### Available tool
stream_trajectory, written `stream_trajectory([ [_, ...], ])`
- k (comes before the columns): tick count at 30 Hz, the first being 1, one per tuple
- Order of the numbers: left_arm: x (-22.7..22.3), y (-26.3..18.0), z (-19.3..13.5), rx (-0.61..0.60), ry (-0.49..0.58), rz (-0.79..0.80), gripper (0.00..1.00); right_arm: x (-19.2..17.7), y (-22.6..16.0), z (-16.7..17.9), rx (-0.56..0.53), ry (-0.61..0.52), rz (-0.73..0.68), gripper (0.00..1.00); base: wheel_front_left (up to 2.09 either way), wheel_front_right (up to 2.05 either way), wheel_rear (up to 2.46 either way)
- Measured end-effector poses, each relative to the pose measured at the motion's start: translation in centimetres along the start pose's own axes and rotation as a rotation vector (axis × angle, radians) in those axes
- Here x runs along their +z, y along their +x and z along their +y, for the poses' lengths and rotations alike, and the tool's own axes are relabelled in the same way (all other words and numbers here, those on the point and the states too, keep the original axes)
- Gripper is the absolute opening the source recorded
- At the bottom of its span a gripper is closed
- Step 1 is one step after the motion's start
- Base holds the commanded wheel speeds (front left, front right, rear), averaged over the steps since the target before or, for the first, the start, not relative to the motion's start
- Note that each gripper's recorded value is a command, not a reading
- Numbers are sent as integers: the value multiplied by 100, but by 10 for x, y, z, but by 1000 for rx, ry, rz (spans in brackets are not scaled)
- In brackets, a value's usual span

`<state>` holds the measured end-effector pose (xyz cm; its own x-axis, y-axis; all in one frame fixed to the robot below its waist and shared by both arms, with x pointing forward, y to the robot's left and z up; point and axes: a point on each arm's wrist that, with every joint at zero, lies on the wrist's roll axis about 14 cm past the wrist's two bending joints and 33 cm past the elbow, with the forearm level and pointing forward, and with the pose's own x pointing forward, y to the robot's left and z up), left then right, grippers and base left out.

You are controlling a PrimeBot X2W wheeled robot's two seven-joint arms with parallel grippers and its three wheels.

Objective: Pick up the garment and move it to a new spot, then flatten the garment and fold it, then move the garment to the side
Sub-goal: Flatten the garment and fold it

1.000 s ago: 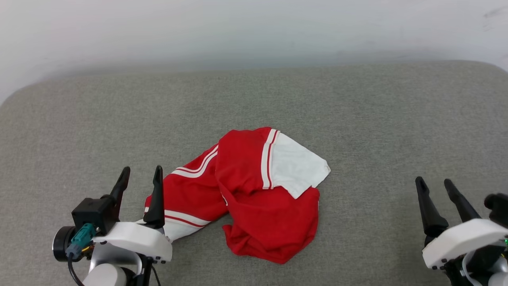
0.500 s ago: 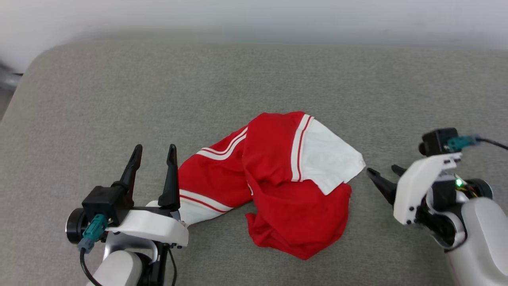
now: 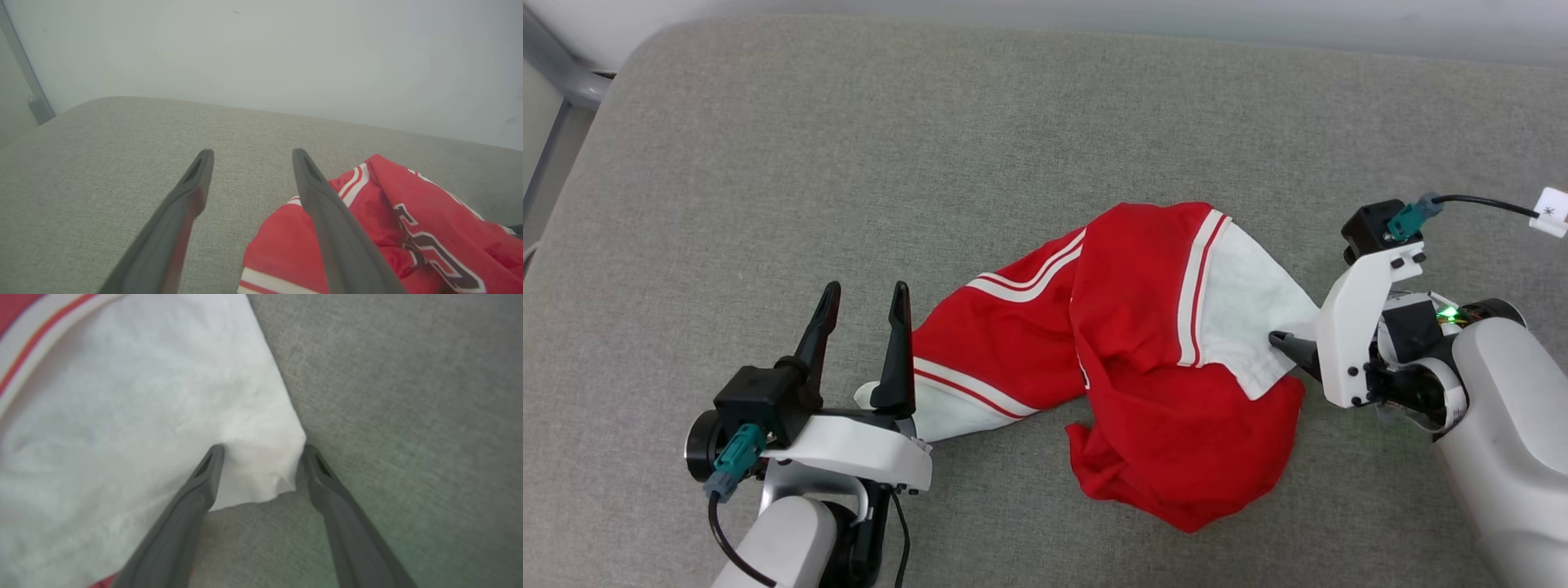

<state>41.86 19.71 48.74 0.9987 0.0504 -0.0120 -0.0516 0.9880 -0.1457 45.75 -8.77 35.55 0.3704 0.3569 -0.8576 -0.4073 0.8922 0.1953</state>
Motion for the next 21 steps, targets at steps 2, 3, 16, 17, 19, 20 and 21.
stream_trajectory([
  [2, -1, 1, 1, 3, -3, 1, 100, -2, 2, 2, 9, -4, 32, 39, 0, 0, 0],
  [3, -2, 1, 2, 7, -1, 3, 100, -2, 1, 3, 20, 7, 24, 0, 0, 0, 0],
  [16, -10, -5, 0, -58, -6, 124, 100, 31, -67, -47, -94, 127, -350, 0, 0, 0, 0],
  [17, -13, -7, 1, -69, -9, 156, 100, 27, -74, -52, -108, 138, -364, 0, 0, 0, 0],
  [19, -17, -9, 1, -98, -8, 226, 100, 18, -88, -60, -138, 153, -387, 0, 0, 0, 0],
  [20, -19, -9, 1, -113, -6, 260, 100, 12, -94, -63, -151, 164, -396, 0, 0, 0, 0],
  [21, -21, -10, -1, -132, -3, 295, 100, 7, -100, -66, -162, 173, -403, 0, 0, 0, 0],
])
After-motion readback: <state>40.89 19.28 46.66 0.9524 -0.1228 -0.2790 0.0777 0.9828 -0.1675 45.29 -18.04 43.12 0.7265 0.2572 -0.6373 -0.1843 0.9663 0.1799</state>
